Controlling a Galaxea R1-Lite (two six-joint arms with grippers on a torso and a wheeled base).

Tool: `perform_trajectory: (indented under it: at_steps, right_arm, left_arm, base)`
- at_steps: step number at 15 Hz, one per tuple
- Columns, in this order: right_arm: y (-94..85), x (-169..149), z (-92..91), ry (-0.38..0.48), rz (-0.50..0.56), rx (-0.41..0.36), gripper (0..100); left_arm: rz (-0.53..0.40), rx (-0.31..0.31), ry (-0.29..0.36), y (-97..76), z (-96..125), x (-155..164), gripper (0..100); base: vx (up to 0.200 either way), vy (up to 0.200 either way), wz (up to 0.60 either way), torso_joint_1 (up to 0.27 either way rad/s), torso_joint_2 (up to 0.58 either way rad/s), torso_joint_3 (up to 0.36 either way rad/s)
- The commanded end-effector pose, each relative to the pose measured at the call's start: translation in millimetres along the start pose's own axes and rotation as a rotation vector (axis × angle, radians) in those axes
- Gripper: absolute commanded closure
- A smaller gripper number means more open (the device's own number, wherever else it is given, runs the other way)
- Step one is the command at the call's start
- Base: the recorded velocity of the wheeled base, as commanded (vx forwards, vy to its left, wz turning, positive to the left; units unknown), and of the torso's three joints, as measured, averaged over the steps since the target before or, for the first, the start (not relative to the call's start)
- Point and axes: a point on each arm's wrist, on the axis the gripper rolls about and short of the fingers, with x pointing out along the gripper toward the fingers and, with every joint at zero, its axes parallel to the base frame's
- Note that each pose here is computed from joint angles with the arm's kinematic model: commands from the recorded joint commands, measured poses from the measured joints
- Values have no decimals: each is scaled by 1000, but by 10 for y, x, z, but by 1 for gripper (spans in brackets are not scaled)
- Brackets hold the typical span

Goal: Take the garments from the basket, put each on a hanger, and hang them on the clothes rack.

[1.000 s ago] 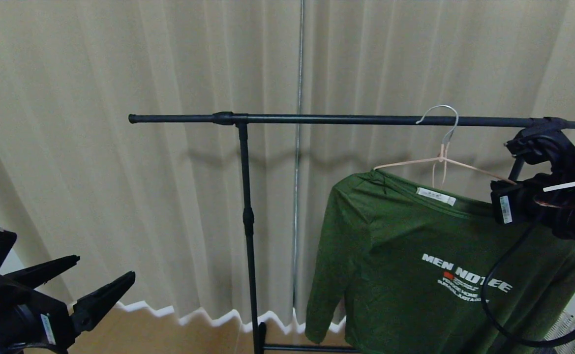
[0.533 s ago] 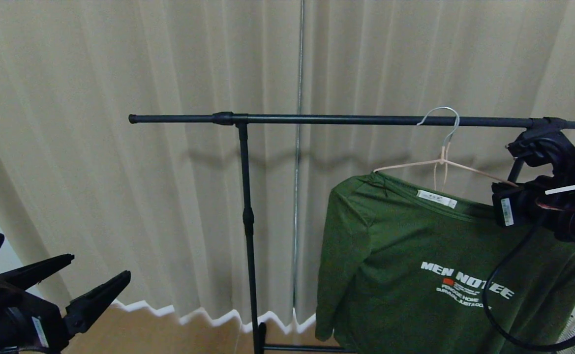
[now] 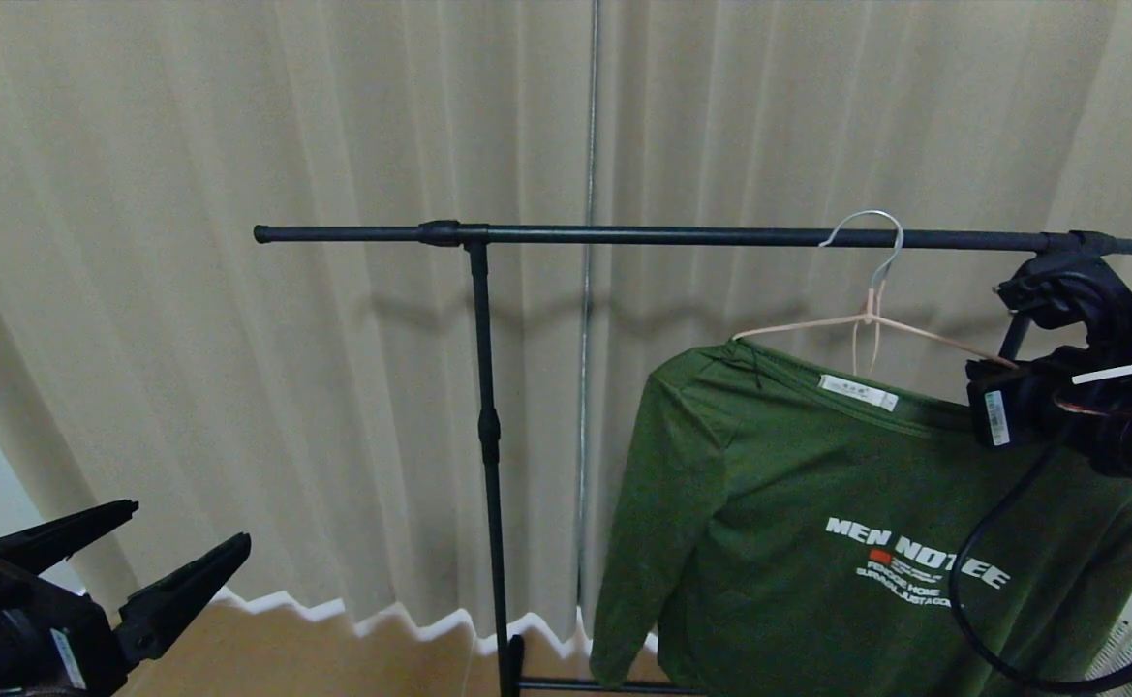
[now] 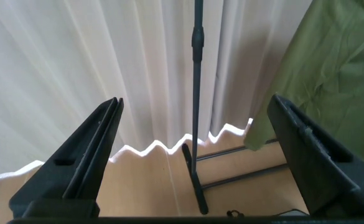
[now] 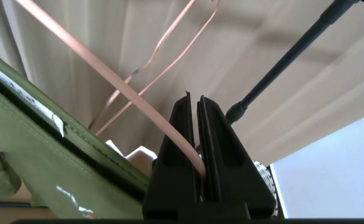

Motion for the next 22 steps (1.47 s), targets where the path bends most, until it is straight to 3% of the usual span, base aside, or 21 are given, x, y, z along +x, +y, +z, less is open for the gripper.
perform_trajectory:
  at_steps: [1,4,9,19,22]
  right_arm:
    - [7,7,-1,2,2,-2,100]
    - [4,8,-2,2,1,-1,100]
    - [4,8,0,1,0,-1,100]
    - [41,4,8,-3,14,-6,100]
    - [110,-5,60,-24,38,-11,100]
  left_arm:
    - [-1,0,0,0,-3,-1,0]
    - [2,-1,2,2,-4,2,0]
    - [2,-5,3,3,-1,8,0]
    - [-1,-2,0,2,11,12,0]
    - [-3,-3,3,1,12,21,0]
  base:
    - [0,0,0,0,0,0]
    - [-200,0,0,-1,2,1]
    - [0,-120,0,-4,-2,7]
    - [0,0,0,0,0,0]
    - [200,0,0,-7,4,4]
